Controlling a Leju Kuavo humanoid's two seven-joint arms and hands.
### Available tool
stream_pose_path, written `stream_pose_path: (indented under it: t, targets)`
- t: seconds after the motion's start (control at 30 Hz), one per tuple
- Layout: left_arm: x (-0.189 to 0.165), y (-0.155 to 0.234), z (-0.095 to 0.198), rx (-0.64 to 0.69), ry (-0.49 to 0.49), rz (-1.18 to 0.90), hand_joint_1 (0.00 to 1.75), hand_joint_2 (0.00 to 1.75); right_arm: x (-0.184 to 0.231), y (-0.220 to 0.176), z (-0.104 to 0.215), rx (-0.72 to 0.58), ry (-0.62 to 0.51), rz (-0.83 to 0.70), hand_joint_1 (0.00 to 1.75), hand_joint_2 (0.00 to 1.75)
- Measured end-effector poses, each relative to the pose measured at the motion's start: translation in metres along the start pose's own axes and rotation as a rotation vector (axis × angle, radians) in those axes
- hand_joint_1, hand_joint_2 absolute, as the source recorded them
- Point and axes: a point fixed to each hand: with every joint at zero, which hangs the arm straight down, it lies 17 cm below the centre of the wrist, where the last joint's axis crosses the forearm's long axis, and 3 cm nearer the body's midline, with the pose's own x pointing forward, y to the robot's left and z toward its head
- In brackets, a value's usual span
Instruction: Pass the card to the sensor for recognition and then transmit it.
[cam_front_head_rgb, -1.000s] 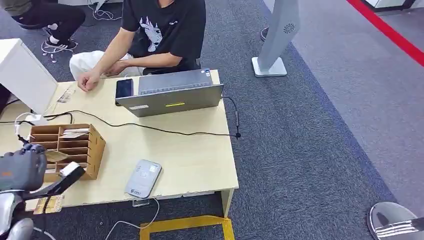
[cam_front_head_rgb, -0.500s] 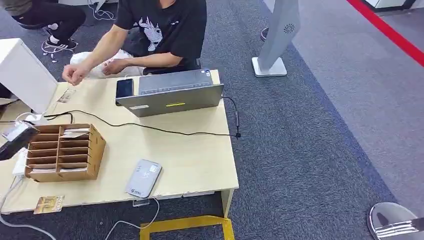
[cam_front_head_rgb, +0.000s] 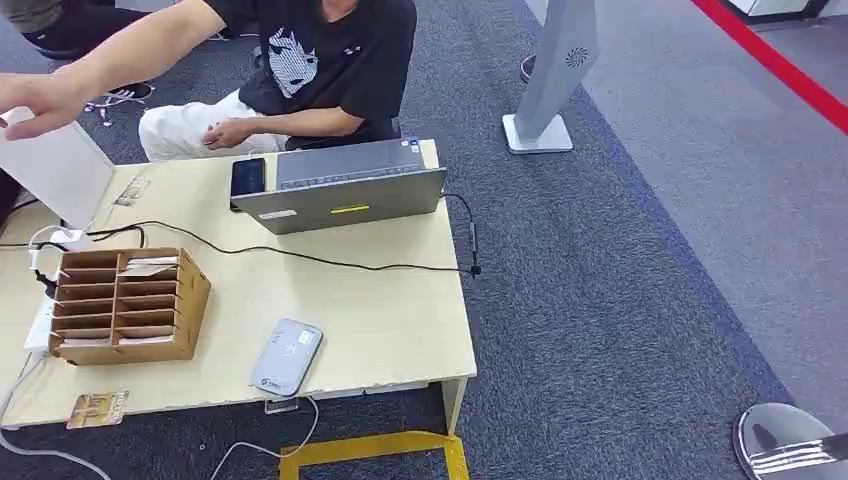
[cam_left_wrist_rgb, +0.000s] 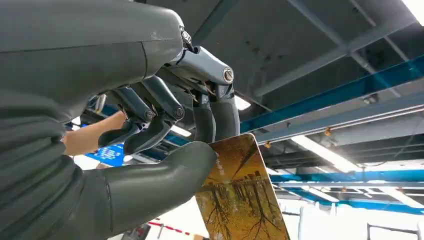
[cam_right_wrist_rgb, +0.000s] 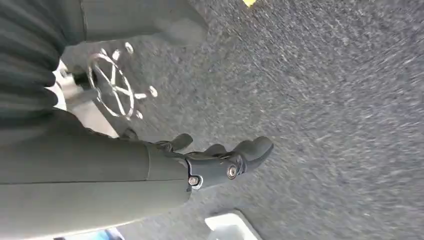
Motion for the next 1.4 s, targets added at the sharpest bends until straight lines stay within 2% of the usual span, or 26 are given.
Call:
stream_pose_path:
  t: [0.37, 0.47, 0.6, 0.73, 0.83, 1.07, 1.4]
  targets:
    - [-0.003, -0.017, -0.007, -0.034, 0.046, 0.039, 1.75, 1.75, 0.0, 0.0, 0.0, 0.001, -0.011, 0.019, 0.0, 1.75]
    - [0.027, -0.028, -0.007, -0.073, 0.031, 0.17, 1.75, 1.75, 0.0, -0.001, -0.001, -0.001, -0.018, 0.036, 0.0, 1.75]
    - [0.099, -0.044, 0.001, -0.141, -0.009, 0.359, 1.75, 1.75, -0.003, -0.006, -0.003, -0.015, -0.017, 0.046, 0.0, 1.75]
    - [0.171, -0.035, 0.009, -0.155, -0.105, 0.455, 1.75, 1.75, -0.006, -0.009, -0.004, -0.022, -0.014, 0.046, 0.0, 1.75]
    - [0.21, -0.024, 0.016, -0.157, -0.17, 0.498, 1.75, 1.75, -0.008, -0.01, -0.004, -0.023, -0.019, 0.051, 0.0, 1.75]
    - [0.251, -0.001, 0.022, -0.138, -0.248, 0.544, 1.75, 1.75, -0.012, -0.01, -0.005, -0.016, -0.013, 0.051, 0.0, 1.75]
    - [0.26, 0.007, 0.024, -0.126, -0.265, 0.566, 1.75, 1.75, -0.015, -0.009, -0.005, -0.017, -0.006, 0.045, 0.0, 1.75]
